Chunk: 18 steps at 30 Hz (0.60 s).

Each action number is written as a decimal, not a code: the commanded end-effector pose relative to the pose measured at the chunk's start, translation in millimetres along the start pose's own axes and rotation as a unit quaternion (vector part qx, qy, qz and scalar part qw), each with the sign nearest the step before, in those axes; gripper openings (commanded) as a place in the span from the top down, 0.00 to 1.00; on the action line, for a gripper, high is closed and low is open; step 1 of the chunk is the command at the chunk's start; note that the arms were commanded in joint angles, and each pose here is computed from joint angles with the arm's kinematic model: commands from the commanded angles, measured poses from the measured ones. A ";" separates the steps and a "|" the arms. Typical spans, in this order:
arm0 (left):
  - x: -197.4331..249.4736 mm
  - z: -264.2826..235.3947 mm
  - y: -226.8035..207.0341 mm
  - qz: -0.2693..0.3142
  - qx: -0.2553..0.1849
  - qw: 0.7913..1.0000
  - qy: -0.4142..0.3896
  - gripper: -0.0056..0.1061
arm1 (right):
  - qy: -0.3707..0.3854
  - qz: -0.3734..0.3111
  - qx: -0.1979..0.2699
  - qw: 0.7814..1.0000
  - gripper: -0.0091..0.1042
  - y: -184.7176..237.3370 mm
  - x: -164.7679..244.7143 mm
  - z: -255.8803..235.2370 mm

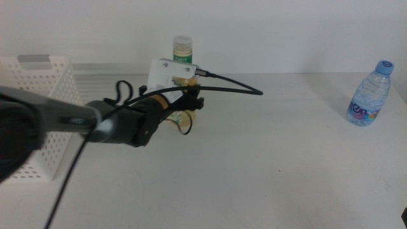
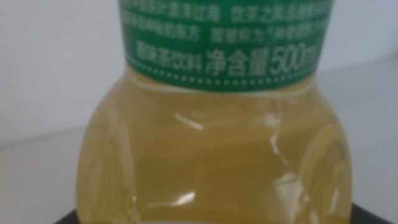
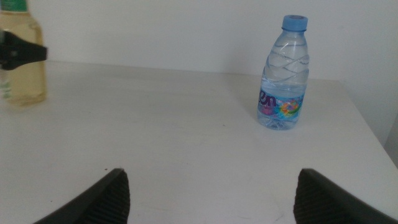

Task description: Use arms to grab the bottles and put them into the dustbin to the left of the table.

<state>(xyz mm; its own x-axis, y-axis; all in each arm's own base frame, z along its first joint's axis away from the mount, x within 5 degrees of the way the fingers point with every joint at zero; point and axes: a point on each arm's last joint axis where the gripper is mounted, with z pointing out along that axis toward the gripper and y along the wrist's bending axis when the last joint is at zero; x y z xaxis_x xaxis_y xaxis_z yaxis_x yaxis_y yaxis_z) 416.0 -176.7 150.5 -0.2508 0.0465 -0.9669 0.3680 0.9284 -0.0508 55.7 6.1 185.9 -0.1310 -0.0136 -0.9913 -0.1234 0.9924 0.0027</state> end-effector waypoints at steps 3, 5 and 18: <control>-59.7 -46.7 -2.9 -0.007 0.005 0.997 -0.080 0.83 | -0.056 -0.008 0.001 0.998 0.08 0.1 -10.8 -3.1; -66.4 -65.9 -3.1 -0.007 0.005 0.998 -0.067 0.83 | -0.056 -0.008 0.001 0.998 0.08 0.1 -10.8 -3.1; -129.8 -162.9 12.4 0.004 -0.023 0.998 0.060 0.83 | -0.056 -0.008 0.001 0.998 0.08 0.1 -10.8 -3.1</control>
<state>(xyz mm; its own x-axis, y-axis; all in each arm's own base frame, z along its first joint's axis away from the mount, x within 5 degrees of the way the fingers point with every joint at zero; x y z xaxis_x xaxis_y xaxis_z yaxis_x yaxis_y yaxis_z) 311.2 -117.6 271.5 -0.4822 0.1602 -0.8613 0.3429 0.9392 -0.0173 55.7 6.1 185.9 -0.1310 -0.0136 -0.9913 -0.1234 0.9924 0.0027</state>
